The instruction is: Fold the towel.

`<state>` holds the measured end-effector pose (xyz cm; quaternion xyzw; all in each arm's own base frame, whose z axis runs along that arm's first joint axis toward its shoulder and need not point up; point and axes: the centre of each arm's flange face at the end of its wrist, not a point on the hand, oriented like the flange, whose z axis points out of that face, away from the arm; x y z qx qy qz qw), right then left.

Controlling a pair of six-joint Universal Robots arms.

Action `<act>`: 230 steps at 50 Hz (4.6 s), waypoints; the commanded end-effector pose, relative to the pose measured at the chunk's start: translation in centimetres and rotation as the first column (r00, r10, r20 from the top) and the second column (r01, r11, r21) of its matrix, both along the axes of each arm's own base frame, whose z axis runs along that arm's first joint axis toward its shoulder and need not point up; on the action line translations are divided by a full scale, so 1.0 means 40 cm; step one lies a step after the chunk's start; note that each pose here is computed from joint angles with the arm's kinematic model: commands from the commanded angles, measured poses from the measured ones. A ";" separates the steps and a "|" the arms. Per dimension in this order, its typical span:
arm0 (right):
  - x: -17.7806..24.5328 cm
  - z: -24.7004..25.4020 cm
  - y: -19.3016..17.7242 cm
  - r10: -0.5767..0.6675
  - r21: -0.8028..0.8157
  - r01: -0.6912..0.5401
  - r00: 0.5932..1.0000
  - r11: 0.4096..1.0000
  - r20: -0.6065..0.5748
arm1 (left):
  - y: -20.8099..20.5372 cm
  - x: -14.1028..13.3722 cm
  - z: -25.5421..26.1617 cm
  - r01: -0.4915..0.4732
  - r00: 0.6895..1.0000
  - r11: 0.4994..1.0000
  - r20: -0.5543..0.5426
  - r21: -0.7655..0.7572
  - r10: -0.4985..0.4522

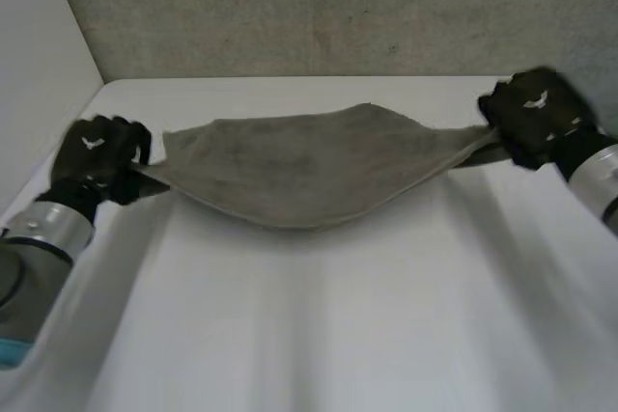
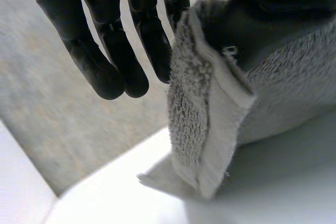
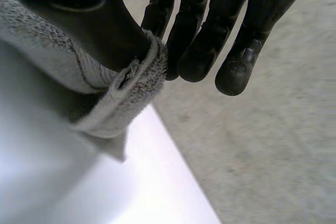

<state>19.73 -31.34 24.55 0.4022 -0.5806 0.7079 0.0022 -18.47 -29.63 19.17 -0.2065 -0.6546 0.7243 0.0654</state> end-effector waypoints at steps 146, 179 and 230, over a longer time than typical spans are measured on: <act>0.067 -0.282 -0.303 -0.308 0.118 0.324 0.942 0.939 -0.135 | -0.281 -0.167 -0.139 0.019 0.992 0.989 0.122 0.149 -0.037; 0.001 -0.329 -0.096 -0.256 0.381 0.296 0.955 0.876 -0.151 | -0.025 -0.094 -0.038 0.001 0.999 0.994 -0.033 0.106 0.002; 0.547 -0.224 0.189 0.299 -0.099 -0.339 0.909 0.935 -0.290 | -0.018 -0.100 -0.038 0.011 0.999 0.995 -0.034 0.100 -0.007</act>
